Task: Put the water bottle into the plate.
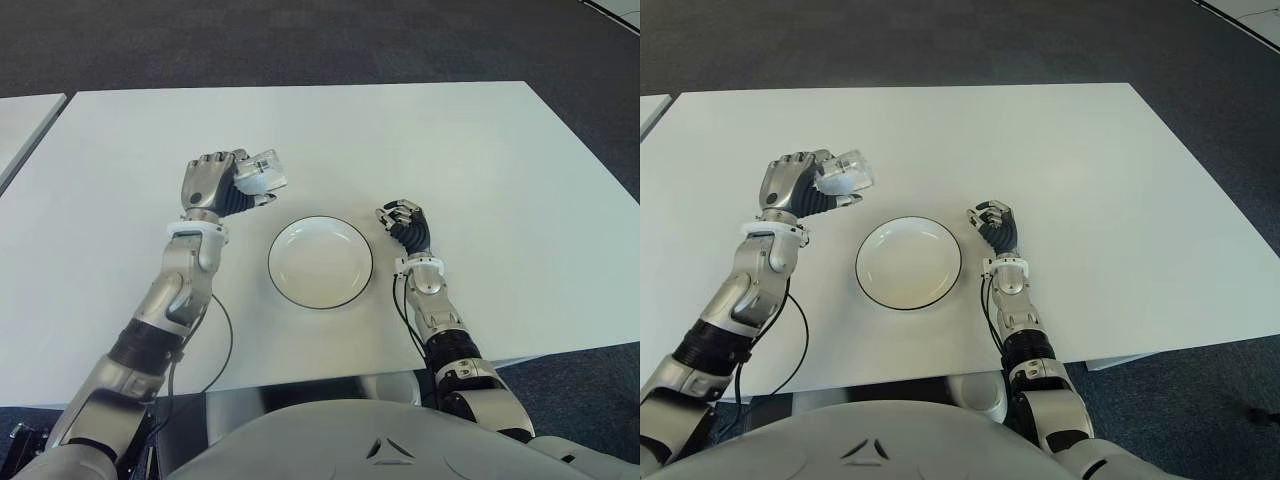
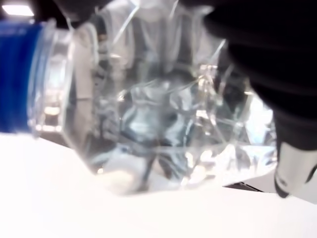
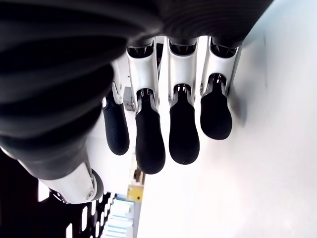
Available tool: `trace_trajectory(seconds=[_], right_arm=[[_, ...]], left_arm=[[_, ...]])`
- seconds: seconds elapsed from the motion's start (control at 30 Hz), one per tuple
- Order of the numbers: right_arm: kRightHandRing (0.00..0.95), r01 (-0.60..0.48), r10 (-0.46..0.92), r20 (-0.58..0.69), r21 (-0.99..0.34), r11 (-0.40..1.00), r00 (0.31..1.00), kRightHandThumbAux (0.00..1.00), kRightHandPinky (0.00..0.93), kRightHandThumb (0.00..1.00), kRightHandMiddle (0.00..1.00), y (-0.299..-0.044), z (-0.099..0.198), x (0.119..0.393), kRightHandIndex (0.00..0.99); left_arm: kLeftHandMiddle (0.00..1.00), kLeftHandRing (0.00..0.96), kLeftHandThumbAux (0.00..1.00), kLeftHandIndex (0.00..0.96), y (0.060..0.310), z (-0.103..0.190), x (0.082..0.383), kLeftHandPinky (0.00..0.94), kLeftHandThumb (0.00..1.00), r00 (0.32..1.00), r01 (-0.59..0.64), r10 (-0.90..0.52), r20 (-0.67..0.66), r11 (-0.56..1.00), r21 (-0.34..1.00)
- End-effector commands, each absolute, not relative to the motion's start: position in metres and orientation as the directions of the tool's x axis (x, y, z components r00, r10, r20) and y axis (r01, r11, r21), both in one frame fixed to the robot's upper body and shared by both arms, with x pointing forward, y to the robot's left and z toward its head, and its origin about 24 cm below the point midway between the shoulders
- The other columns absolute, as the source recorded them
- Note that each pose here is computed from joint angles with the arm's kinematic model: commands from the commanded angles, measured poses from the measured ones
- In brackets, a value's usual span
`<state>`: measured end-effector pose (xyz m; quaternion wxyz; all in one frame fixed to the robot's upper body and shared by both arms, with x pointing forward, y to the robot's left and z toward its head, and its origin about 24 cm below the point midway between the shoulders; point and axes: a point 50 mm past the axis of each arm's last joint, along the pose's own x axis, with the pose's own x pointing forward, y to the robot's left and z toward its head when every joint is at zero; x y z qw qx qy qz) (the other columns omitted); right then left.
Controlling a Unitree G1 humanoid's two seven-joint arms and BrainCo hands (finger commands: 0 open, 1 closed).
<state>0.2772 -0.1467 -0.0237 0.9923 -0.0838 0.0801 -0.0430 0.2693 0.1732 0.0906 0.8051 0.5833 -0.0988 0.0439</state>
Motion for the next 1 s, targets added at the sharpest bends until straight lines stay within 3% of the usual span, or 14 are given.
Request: trace_trajectory(seconds=[0.03, 0.83, 1.0], right_arm=[[0.654, 0.072, -0.134, -0.389, -0.170, 0.983, 0.912, 0.731, 0.638, 0.703, 0.667, -0.153, -0.068, 0.245, 0.432], [0.644, 0.072, -0.128, -0.391, -0.155, 0.985, 0.912, 0.730, 0.637, 0.703, 0.656, -0.152, -0.069, 0.244, 0.432], [0.646, 0.066, -0.123, -0.388, -0.159, 0.985, 0.913, 0.730, 0.635, 0.704, 0.659, -0.151, -0.068, 0.244, 0.432]], left_arm=[[0.542, 0.844, 0.669, 0.395, 0.158, 0.096, 0.260, 0.826, 0.851, 0.968, -0.191, -0.094, 0.234, 0.335, 0.923], [0.541, 0.853, 0.669, 0.396, 0.113, 0.077, 0.224, 0.847, 0.850, 0.902, 0.004, -0.401, 0.157, 0.372, 0.928], [0.540, 0.852, 0.669, 0.396, 0.100, 0.056, 0.225, 0.841, 0.850, 0.885, 0.087, -0.459, 0.081, 0.333, 0.939]])
